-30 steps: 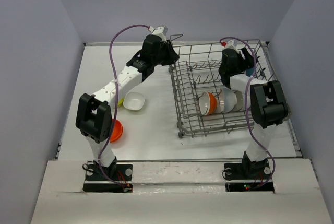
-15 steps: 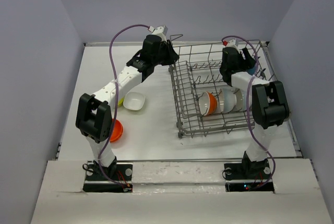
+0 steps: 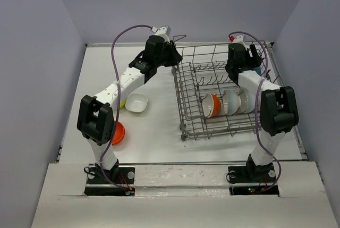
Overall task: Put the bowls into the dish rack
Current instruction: Insert the bowl into the dish rack.
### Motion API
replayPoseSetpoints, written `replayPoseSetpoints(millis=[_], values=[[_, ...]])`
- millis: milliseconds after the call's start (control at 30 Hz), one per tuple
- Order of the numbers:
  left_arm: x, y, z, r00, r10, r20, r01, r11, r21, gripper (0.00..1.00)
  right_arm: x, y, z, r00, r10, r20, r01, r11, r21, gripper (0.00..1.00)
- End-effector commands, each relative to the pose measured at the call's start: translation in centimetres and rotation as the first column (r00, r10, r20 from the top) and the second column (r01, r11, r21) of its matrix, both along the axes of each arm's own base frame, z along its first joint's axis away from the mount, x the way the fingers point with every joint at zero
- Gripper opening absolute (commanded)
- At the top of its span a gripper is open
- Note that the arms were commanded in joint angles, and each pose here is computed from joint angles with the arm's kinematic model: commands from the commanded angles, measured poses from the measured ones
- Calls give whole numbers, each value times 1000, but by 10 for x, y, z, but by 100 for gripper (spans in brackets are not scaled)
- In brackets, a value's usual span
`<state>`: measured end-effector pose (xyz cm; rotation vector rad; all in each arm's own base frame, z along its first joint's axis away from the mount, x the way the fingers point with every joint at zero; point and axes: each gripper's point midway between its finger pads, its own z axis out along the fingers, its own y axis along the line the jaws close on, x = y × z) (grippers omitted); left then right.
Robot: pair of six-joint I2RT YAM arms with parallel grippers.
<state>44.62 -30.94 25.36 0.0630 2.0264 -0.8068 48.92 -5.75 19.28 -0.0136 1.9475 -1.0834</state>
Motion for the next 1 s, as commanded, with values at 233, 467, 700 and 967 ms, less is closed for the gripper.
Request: replayPoseSetpoints(millis=[233, 467, 700, 967], values=[[-3, -7, 61, 979, -63, 194, 67, 998, -13, 0, -6, 9, 81, 981, 17, 196, -42, 992, 120, 77], [-4, -3, 71, 975, -53, 216, 55, 998, -4, 22, -16, 22, 124, 959, 47, 278, -114, 967, 227, 78], [-6, 3, 91, 968, -7, 250, 4, 1000, 10, 59, -34, 32, 174, 926, 60, 374, -194, 923, 331, 80], [0, 37, 94, 954, 179, 242, -206, 974, 90, 64, -56, 43, 208, 900, 84, 428, -280, 864, 418, 80]])
